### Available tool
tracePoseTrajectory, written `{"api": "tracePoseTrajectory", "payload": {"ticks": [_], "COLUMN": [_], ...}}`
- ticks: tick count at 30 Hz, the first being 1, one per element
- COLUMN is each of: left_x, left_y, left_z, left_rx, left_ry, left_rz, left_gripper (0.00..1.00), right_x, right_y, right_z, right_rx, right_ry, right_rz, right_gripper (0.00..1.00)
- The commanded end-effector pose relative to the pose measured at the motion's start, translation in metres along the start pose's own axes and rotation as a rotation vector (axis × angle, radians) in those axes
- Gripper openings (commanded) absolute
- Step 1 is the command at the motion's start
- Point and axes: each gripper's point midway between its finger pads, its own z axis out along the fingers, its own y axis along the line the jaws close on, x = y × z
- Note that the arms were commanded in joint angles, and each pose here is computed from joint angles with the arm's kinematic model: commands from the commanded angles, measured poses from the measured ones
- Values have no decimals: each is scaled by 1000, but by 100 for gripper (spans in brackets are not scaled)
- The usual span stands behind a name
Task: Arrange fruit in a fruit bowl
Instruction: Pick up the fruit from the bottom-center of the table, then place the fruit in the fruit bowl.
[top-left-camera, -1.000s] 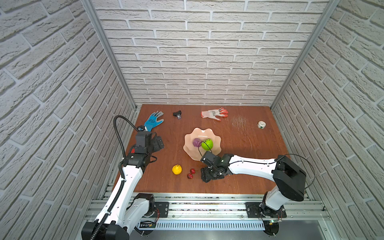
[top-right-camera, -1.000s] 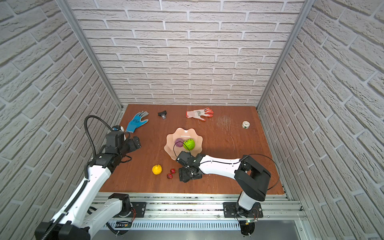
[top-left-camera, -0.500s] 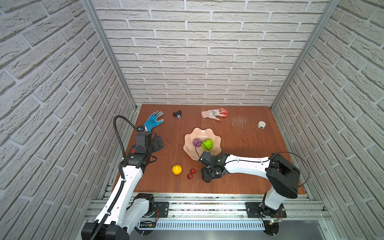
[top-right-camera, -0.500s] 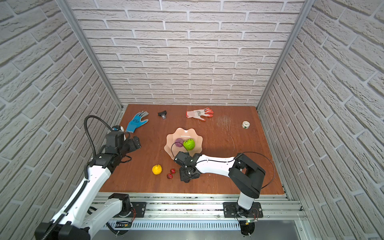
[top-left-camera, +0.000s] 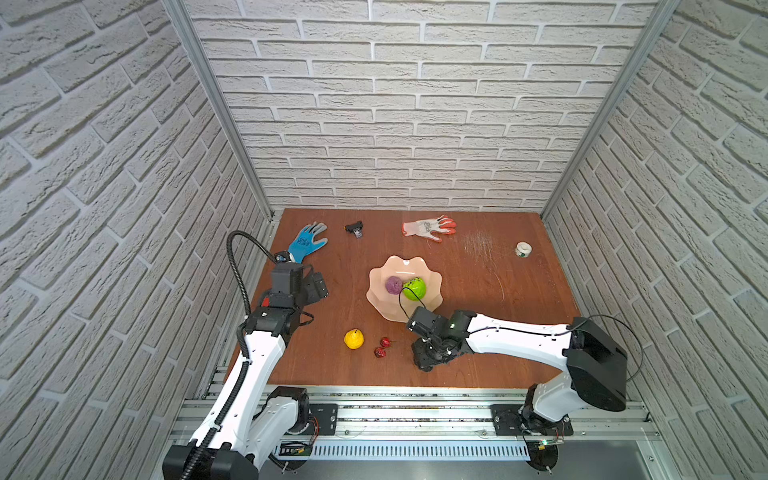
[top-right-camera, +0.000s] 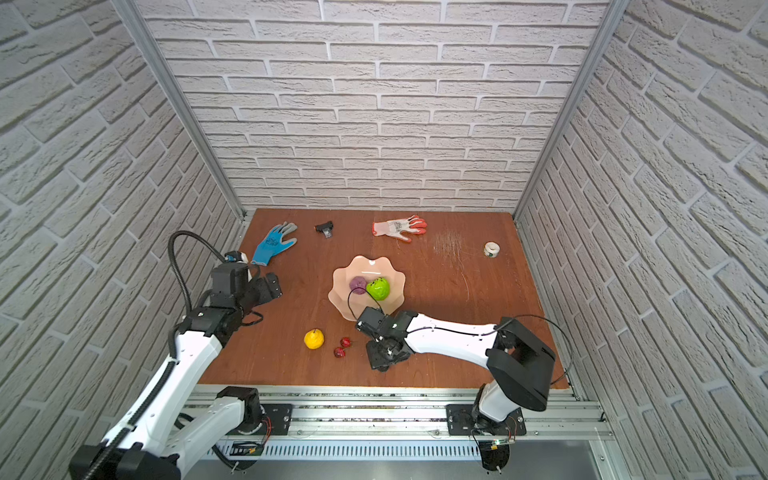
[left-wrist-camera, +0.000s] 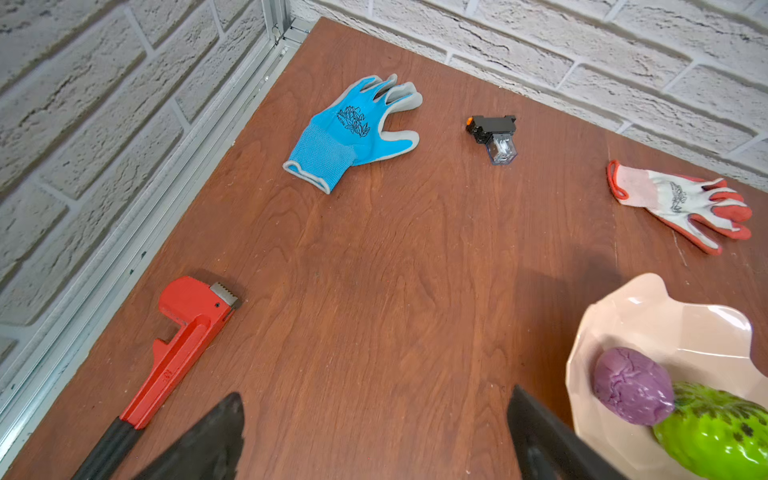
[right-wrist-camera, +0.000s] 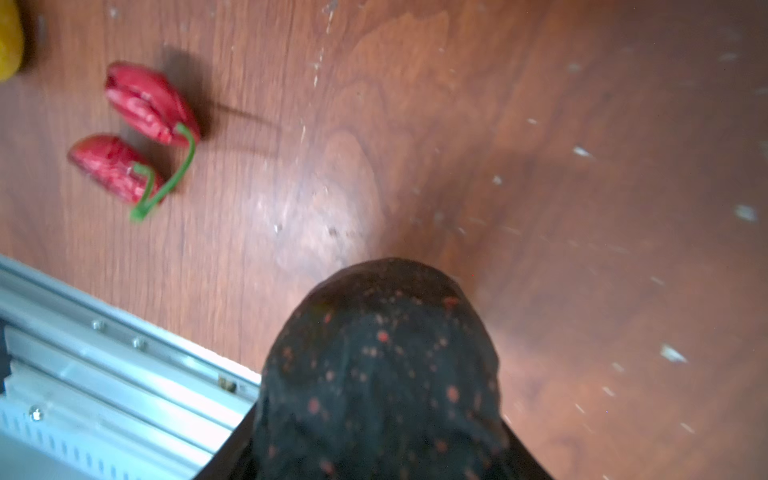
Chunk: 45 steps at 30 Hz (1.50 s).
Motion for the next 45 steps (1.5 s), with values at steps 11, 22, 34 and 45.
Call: {"api": "tracePoseTrajectory", "payload": {"ticks": [11,22,34,45], "left_x": [-4,-8,-10,-10], "left_y": [4,13,7,7], "left_z": [-7,-20,-13,-13], "left_rx": [-3,-29,-13,-17], "left_ry": [-34,-60,-42,-40], "left_rz": [-23,-21,-26,-28], "left_gripper": [98,98,98,98], "right_x": [-99,-157,-160,-166], "right_y": [31,37,17,-8], "right_z": [-79,-29,7,14], "right_rx": [30,-32,70,226], "right_ry": [-150,-87,-4,28], "right_rz": [-345,-375,-424,-477], "right_gripper": [47,48,50,51]}}
